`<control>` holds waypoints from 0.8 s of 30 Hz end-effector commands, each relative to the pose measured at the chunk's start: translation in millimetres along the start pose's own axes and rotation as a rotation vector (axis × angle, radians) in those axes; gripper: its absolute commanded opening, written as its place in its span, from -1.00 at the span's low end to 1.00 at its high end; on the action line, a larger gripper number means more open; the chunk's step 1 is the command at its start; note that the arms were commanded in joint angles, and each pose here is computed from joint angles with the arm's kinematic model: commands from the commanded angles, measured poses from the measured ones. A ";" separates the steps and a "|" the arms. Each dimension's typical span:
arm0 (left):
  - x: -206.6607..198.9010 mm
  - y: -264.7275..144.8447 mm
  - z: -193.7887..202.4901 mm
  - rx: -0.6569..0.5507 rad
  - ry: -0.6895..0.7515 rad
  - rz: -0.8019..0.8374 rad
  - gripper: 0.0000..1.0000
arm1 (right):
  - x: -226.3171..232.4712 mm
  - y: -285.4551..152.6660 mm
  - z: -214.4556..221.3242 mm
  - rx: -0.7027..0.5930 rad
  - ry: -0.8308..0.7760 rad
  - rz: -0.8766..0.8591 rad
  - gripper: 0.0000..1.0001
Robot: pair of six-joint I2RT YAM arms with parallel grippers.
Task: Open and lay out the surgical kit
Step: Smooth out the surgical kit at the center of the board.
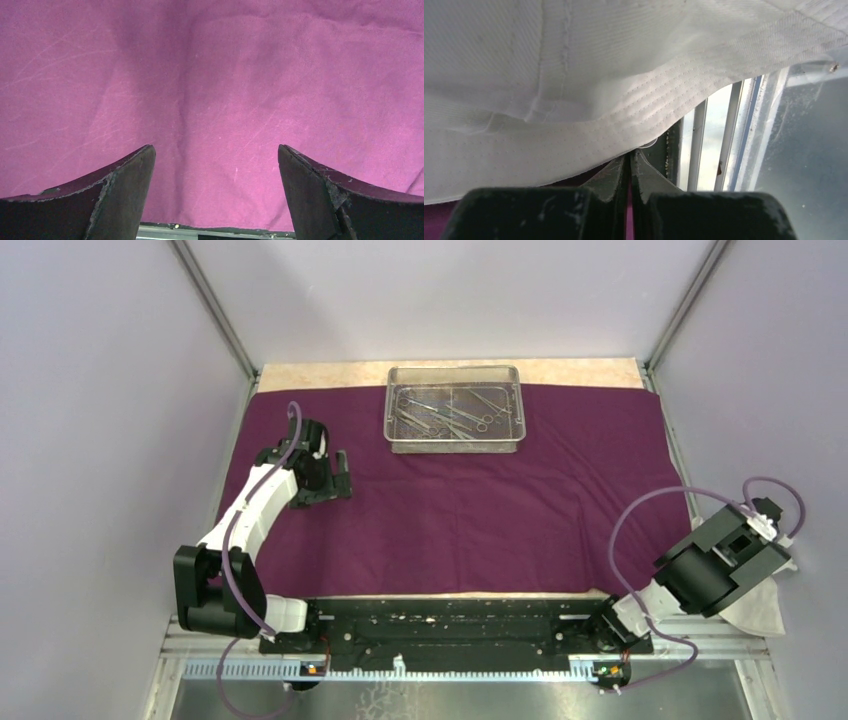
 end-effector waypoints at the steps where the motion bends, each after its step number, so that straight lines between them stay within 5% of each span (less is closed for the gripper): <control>1: 0.9 -4.8 -7.6 -0.031 -0.018 -0.002 0.97 | 18.1 -8.9 -68.7 -0.219 0.092 -0.029 -1.00; 8: -0.4 -6.2 -10.4 -0.028 -0.014 0.005 0.97 | 36.2 -14.0 -80.5 -0.253 0.115 -0.164 -1.00; 21: -3.0 -10.6 -17.0 -0.066 -0.016 0.028 0.97 | 10.5 -53.3 -36.3 -0.277 -0.001 -0.171 -0.10; 24: -4.0 -10.9 -17.1 -0.066 -0.010 0.037 0.97 | 14.0 -64.2 -37.0 -0.288 -0.051 -0.195 -0.04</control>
Point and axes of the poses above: each gripper's point midway between its finger pads, its own y axis out along the fingers, its own x axis along the line the jaws close on, z = x × y, the point moved 6 cm from there along -y, back along the fingers, and after that the axes turned 4 degrees about y, right-handed, at the moved point
